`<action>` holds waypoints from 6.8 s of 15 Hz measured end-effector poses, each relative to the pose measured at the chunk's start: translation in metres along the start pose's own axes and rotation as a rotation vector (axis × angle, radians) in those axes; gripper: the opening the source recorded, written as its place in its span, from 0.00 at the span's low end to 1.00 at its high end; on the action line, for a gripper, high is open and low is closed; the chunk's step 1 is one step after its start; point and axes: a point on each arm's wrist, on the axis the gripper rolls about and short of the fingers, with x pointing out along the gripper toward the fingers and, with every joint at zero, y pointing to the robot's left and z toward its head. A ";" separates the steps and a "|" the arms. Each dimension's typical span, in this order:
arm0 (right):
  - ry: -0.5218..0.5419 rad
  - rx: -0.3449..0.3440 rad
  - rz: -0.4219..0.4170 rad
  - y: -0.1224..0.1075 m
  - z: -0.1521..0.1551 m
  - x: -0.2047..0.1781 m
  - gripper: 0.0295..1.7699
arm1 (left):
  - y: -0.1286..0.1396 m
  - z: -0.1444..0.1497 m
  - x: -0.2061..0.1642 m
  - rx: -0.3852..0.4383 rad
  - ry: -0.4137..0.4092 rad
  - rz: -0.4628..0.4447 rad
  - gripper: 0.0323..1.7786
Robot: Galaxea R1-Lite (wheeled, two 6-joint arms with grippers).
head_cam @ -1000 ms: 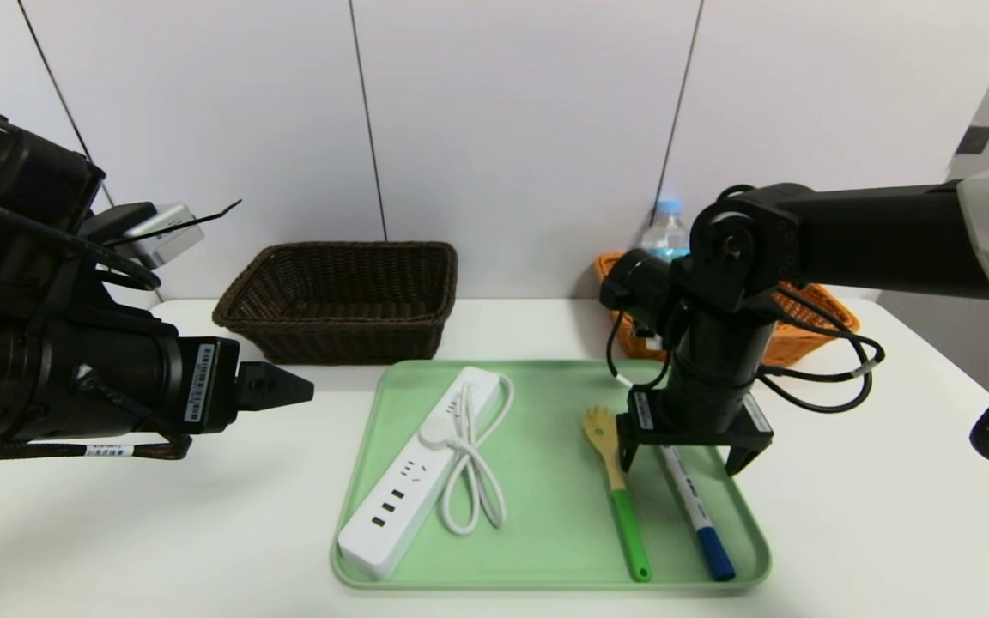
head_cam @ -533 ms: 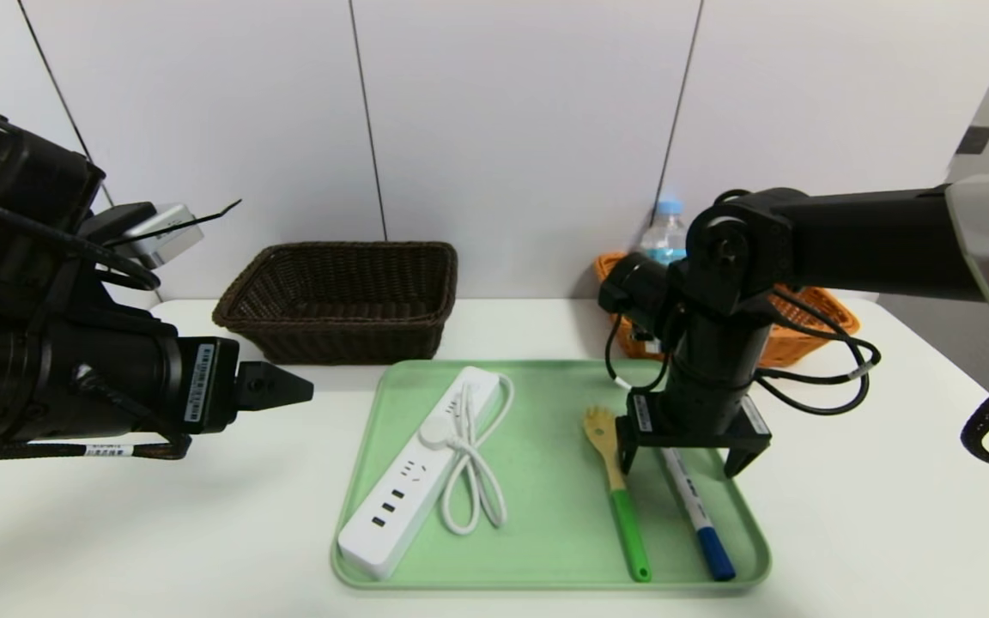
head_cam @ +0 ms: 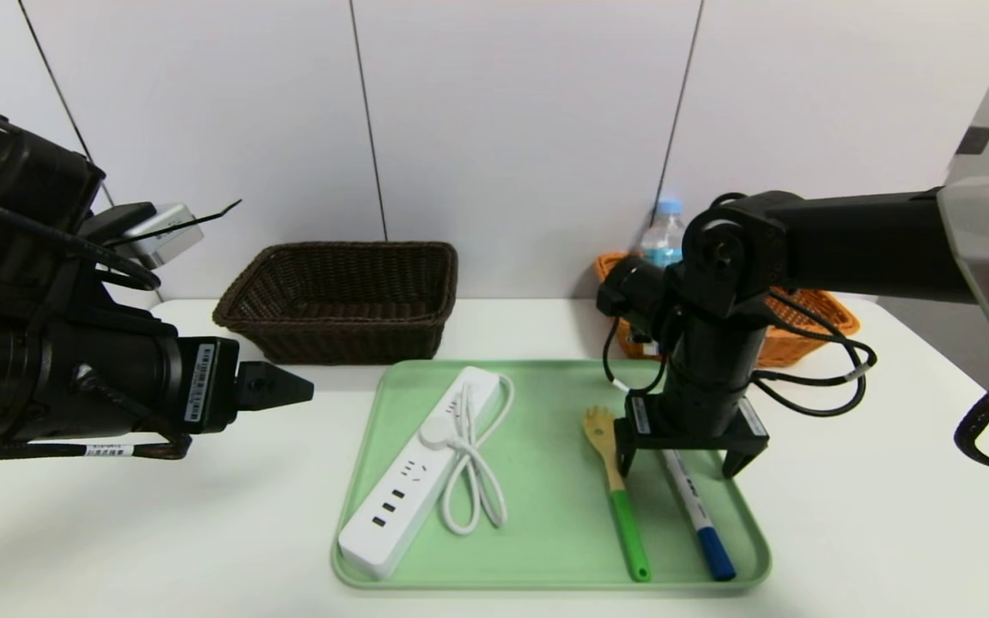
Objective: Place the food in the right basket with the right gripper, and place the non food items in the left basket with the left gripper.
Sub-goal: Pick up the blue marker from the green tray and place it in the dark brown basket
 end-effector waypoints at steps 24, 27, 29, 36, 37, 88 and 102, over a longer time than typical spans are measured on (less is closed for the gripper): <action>0.012 0.005 -0.008 -0.001 0.001 0.003 0.96 | 0.000 0.000 0.000 0.004 -0.001 0.000 0.95; 0.013 0.005 -0.009 -0.001 0.001 0.003 0.96 | 0.000 0.000 -0.001 0.004 -0.003 0.000 0.95; 0.016 0.005 -0.015 -0.002 0.000 0.003 0.82 | 0.000 0.000 -0.002 0.003 -0.004 -0.001 0.95; 0.015 0.007 -0.009 -0.001 0.000 0.003 0.06 | 0.001 -0.001 -0.005 0.002 -0.007 -0.002 0.95; 0.014 0.005 -0.009 -0.001 0.000 0.003 0.08 | 0.001 -0.001 -0.005 0.002 -0.009 -0.001 0.95; -1.455 -0.287 0.499 0.188 0.048 -0.027 0.09 | 0.013 -0.024 0.007 0.013 0.125 0.129 0.95; -1.474 -0.329 0.461 0.189 0.051 -0.021 0.67 | 0.013 -0.024 0.007 0.017 0.122 0.139 0.95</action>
